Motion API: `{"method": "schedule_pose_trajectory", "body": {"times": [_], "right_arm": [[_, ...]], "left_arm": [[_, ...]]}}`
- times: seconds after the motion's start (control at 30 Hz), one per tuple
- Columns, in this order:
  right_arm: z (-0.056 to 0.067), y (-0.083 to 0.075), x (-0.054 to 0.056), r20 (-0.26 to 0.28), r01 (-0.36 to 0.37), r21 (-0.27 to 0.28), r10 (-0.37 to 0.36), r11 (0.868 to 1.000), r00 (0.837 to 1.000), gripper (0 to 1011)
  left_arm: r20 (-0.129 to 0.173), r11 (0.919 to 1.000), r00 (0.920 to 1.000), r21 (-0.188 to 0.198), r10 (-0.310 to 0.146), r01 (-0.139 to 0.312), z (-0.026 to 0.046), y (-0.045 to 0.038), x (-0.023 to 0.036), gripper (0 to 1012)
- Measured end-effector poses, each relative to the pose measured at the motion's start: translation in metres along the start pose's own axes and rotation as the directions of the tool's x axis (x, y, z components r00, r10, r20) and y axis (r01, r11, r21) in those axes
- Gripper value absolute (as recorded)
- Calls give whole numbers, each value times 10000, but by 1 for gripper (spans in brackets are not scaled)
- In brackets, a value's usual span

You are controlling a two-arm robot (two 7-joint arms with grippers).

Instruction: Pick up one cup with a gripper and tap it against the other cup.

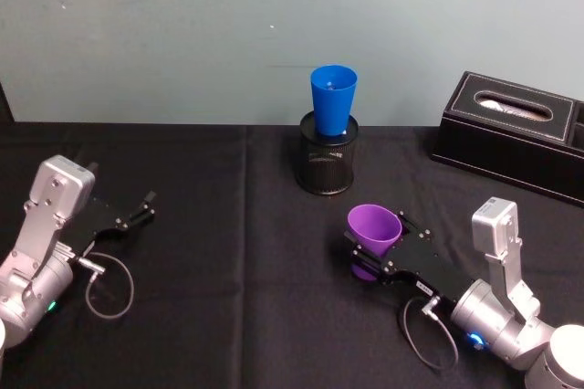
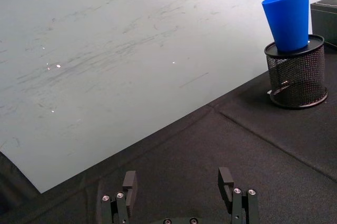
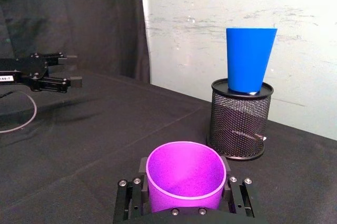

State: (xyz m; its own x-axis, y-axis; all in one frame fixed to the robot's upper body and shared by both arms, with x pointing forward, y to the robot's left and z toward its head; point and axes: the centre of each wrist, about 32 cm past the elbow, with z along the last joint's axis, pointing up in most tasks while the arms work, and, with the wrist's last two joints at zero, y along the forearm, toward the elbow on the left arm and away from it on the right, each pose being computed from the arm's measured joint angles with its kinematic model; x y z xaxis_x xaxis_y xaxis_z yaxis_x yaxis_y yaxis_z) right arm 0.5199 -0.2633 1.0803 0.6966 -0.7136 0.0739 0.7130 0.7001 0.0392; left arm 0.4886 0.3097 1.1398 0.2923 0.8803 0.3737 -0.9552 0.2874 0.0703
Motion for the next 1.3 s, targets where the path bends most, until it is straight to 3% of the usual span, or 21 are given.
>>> {"method": "schedule_pose_trajectory", "body": {"times": [1.3], "right_arm": [[0,0,0,0,0,0,0,10000,10000,746]], "left_arm": [[0,10000,10000,-1,0,0,0,0,0,1011]]}}
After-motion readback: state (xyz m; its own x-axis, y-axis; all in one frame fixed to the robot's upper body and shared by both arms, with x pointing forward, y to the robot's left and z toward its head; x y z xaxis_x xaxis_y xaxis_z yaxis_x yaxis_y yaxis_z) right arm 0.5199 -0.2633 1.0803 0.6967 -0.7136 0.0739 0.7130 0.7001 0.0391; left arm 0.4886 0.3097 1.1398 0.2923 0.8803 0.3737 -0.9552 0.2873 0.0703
